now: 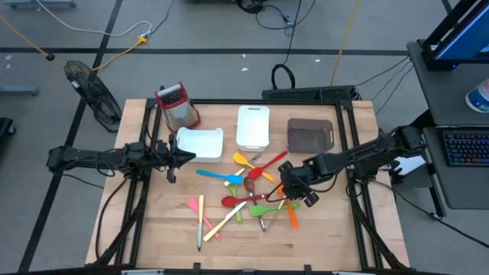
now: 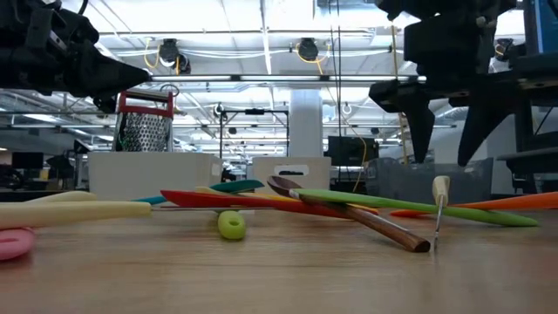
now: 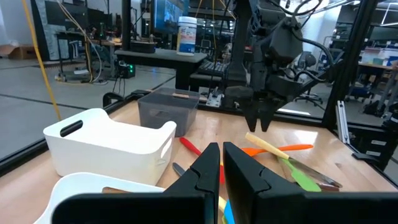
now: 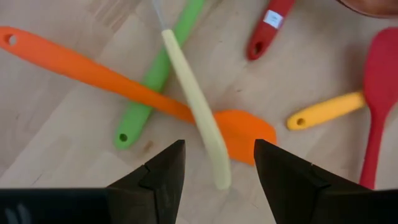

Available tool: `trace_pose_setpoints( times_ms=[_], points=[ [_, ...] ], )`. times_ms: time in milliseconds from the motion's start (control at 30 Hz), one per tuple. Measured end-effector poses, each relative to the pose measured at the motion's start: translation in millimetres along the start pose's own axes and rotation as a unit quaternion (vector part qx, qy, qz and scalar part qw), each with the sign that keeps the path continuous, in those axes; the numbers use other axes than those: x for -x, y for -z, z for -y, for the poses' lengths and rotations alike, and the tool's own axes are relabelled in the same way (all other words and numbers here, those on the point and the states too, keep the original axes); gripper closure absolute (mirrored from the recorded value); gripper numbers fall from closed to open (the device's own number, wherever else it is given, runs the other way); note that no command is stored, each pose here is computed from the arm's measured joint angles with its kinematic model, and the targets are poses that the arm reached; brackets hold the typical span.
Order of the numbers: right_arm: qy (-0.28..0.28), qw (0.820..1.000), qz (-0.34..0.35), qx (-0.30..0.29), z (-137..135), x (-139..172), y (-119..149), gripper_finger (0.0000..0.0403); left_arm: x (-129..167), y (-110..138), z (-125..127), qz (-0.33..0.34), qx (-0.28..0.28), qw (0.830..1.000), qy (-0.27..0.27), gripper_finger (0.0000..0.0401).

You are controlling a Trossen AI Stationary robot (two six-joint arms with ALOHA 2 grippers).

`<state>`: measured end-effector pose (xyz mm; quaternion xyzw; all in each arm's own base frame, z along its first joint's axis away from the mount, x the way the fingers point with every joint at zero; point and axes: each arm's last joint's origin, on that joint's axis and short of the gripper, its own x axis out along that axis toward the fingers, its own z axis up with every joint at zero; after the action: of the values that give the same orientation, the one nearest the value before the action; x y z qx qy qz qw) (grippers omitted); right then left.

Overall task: Pick & Place Kitchen Items
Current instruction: Put the yellow knife into the left white bin

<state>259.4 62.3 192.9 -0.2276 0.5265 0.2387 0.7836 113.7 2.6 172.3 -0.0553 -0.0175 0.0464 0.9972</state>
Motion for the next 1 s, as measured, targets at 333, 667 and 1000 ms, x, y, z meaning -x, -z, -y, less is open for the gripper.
trace_pose_setpoints(
  times_ms=[333, 667, 1000],
  points=[
    [-0.007, 0.999, -0.009, 0.03, -1.6, -16.3, -3.9, 0.0218, 0.0, 0.1, 0.0, 0.0, 0.0, 1.0, 0.0, 0.0377],
    [-0.001, 1.0, 0.001, 0.028, -2.1, -22.1, -2.0, 0.0224, 0.0, 0.0, -0.1, 0.0, 0.001, 1.0, 0.0, 0.0377],
    [-0.005, 1.0, -0.008, 0.026, -6.8, -32.1, 9.6, 0.0249, 0.0, 0.0, -0.1, 0.0, 0.0, 1.0, 0.0, 0.0377]
  ],
)
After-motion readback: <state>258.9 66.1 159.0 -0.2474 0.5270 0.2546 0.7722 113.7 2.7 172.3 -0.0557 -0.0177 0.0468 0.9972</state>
